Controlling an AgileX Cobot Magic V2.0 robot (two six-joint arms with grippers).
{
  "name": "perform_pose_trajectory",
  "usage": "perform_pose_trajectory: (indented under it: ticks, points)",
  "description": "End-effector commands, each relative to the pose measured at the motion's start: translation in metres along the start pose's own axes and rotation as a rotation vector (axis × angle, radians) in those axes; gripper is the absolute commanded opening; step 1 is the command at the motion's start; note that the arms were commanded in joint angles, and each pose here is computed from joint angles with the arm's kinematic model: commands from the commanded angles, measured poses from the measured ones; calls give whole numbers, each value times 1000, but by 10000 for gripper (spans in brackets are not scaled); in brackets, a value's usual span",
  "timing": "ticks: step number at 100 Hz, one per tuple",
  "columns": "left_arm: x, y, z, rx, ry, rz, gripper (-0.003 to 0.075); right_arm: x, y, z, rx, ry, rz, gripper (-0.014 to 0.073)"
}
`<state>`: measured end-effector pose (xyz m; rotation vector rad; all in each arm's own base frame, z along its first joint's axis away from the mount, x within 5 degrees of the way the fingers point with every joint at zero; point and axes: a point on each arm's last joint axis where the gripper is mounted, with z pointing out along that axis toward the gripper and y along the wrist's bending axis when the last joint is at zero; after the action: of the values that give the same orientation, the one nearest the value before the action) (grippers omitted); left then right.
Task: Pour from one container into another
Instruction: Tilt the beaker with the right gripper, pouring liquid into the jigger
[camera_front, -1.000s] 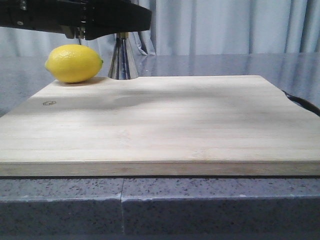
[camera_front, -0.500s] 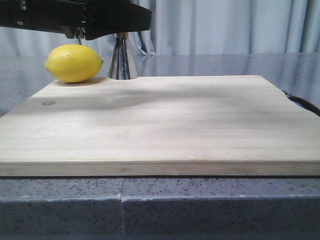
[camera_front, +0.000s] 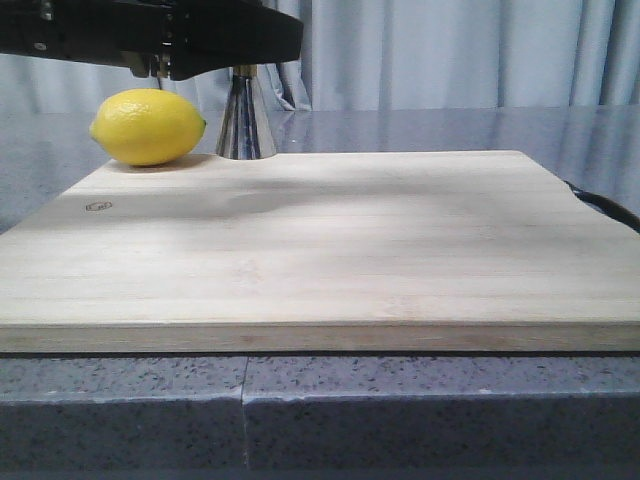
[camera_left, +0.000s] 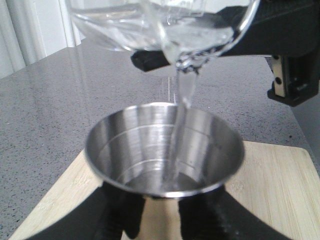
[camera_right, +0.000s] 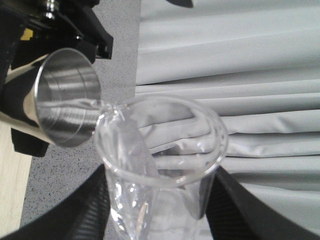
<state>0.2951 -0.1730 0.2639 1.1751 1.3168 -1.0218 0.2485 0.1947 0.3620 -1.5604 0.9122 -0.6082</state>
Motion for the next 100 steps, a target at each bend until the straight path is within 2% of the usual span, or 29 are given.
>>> perform_pose_trajectory:
  ticks: [1, 100]
  points:
    - [-36, -8, -3, 36, -159, 33, 248, -3, -23, -13, 79, -9, -20, 309]
    - [-36, -8, -3, 36, -159, 33, 248, 0, -25, -13, 90, 26, -98, 309]
